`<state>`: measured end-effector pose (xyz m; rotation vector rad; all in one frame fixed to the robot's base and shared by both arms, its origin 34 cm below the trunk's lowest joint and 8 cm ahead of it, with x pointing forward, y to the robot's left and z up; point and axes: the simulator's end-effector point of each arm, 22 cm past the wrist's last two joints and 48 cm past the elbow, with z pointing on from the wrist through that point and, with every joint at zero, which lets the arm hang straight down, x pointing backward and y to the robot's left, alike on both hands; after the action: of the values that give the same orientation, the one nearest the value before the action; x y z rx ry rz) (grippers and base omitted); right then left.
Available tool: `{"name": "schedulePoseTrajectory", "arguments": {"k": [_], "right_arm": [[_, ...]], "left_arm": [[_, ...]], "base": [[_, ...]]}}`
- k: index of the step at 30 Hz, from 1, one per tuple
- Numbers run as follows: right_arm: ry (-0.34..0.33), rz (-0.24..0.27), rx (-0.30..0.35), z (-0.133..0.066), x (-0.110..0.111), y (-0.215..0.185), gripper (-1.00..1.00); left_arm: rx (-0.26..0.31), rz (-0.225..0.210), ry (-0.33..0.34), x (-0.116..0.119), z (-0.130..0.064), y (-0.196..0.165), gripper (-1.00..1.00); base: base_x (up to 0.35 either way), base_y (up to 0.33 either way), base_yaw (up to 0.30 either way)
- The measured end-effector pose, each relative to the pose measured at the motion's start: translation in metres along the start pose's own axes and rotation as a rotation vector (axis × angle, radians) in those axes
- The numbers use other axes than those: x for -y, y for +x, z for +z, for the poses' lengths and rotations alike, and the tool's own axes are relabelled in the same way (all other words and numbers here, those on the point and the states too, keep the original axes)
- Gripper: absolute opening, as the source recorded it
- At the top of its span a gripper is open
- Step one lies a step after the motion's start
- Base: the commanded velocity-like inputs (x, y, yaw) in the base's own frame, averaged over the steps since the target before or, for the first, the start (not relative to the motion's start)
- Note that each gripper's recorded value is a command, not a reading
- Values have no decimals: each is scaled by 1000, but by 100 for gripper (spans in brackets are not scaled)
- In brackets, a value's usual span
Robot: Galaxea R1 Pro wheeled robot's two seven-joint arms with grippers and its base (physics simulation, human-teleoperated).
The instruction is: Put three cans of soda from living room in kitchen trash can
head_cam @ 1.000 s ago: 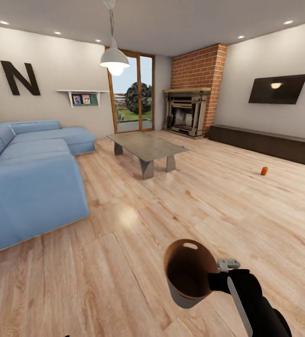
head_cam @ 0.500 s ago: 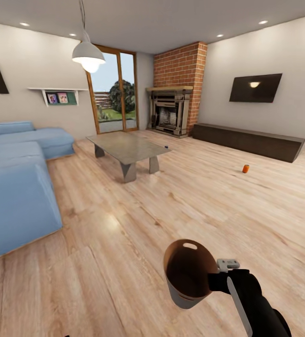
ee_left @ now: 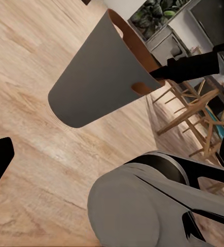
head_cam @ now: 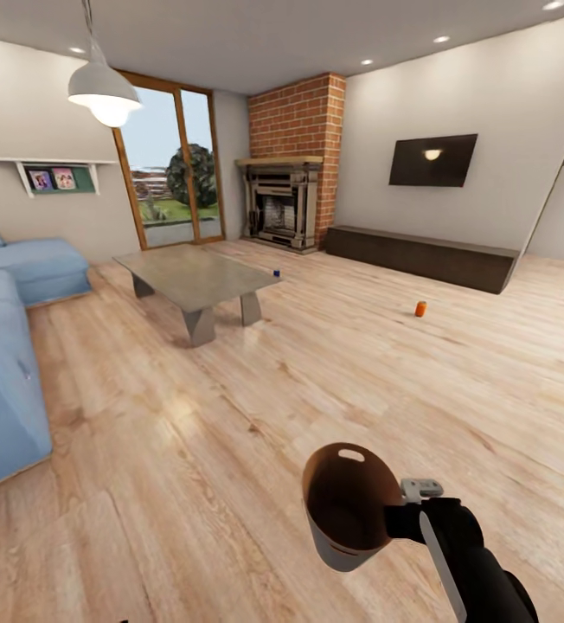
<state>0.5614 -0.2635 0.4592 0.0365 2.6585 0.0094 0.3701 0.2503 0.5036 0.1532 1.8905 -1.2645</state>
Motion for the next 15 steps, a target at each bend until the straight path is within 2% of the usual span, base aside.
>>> {"name": "schedulePoseTrajectory", "arguments": {"k": [7, 15], "right_arm": [[2, -1, -4, 1, 0, 1, -100], [-2, 1, -5, 2, -1, 2, -100]], "left_arm": [[-2, -3, -1, 0, 0, 1, 100], [-2, -4, -2, -1, 0, 1, 100]], "base": [[288, -212, -115], [293, -212, -10]]}}
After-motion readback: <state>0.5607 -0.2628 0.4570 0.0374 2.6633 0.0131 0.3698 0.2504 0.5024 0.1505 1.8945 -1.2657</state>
